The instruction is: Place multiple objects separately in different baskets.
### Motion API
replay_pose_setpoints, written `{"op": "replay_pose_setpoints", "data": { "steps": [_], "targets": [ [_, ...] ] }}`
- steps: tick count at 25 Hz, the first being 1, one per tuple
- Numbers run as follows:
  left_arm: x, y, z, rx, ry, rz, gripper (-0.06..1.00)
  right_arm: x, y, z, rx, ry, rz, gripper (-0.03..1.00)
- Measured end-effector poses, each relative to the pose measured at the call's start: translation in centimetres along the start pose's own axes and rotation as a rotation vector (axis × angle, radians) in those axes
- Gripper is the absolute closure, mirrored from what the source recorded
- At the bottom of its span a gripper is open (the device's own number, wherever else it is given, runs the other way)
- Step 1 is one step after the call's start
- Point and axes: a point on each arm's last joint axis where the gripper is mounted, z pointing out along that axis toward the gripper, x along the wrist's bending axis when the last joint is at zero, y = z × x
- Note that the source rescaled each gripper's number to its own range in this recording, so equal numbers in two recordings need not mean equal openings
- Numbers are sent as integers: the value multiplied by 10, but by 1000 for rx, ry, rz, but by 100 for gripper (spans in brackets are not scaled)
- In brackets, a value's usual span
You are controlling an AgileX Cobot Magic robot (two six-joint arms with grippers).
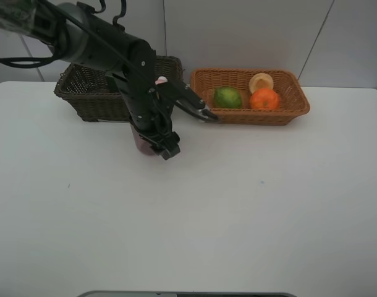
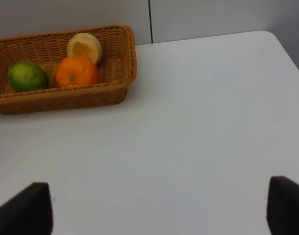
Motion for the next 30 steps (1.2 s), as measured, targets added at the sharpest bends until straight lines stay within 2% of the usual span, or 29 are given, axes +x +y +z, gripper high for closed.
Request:
{"op": "replay_pose_setpoints", "data": {
  "steps": [4,5,6,26,30],
  "targets": [
    [0,-1,2,4,-2,0,81,0,0,0,0,0,0,7],
    [0,-1,2,5,2,8,92,0,0,0,0,0,0,7],
    [0,0,1,3,2,7,94,0,0,0,0,0,0,7],
    [0,0,0,4,2,6,94,0,0,0,0,0,0,7],
    [0,-1,-12,21,-4,-79,94,0,0,0,0,0,0,7]
  ]
}}
